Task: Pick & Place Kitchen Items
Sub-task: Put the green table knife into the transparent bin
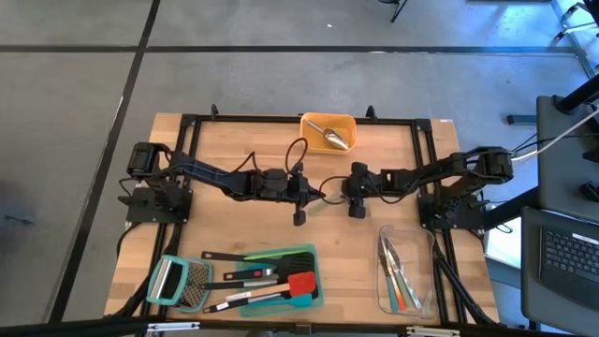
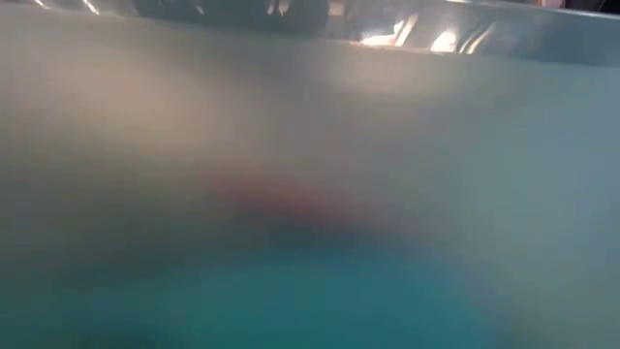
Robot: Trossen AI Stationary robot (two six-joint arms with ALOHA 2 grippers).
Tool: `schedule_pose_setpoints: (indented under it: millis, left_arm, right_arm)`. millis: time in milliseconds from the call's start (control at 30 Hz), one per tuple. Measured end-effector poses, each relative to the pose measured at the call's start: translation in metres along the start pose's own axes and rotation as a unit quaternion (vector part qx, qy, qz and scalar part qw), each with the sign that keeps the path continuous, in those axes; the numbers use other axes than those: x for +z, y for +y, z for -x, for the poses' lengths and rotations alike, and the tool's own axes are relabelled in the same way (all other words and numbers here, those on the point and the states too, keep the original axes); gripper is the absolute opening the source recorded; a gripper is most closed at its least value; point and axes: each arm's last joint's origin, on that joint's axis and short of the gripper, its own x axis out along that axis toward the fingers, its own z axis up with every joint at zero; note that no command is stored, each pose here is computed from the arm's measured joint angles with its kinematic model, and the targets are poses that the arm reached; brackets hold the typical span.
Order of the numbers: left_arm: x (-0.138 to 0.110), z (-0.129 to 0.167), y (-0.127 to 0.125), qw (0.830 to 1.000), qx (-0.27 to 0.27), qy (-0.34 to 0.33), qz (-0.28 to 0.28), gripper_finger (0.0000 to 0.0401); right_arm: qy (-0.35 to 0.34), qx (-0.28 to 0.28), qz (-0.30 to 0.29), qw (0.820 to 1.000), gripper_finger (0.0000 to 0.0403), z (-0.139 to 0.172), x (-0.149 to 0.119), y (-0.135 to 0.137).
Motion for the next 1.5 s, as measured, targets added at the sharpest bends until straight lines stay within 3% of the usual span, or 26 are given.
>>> schedule_pose_setpoints:
  millis: [167,433,767,1067,1167,1267,1500]
  left_arm:
    - [-0.001,0.0,0.0,1.0,0.0,0.006,0.0,0.0002]
    - [-0.002,0.0,0.0,1.0,-0.01,0.011,0.0,0.0002]
    - [-0.004,0.0,0.0,1.0,-0.009,0.022,-0.001,0.0002]
    - [-0.023,-0.004,0.035,0.987,0.09,0.092,0.092,0.0001]
    - [-0.038,-0.013,0.041,0.985,0.038,0.119,0.118,0.0002]
    - [-0.055,-0.024,0.031,0.984,-0.005,0.131,0.118,0.0002]
    - [-0.091,-0.057,0.0,0.981,-0.031,0.17,0.086,0.0002]
  right_arm:
    - [-0.019,-0.004,0.033,0.999,0.0169,-0.007,0.003,0.001]
    - [-0.047,0.003,0.027,0.999,0.0184,-0.019,0.006,-0.001]
    - [-0.068,0.022,-0.001,0.997,0.0152,-0.026,0.006,-0.008]
    - [-0.065,-0.005,0.008,0.998,0.0156,-0.024,0.015,0.005]
    - [-0.059,-0.007,-0.002,0.998,0.0158,-0.023,0.019,0.009]
    - [-0.049,-0.012,-0.022,0.998,0.0158,-0.023,0.022,0.01]
    - [-0.038,-0.008,-0.044,0.998,0.0158,-0.023,0.026,0.011]
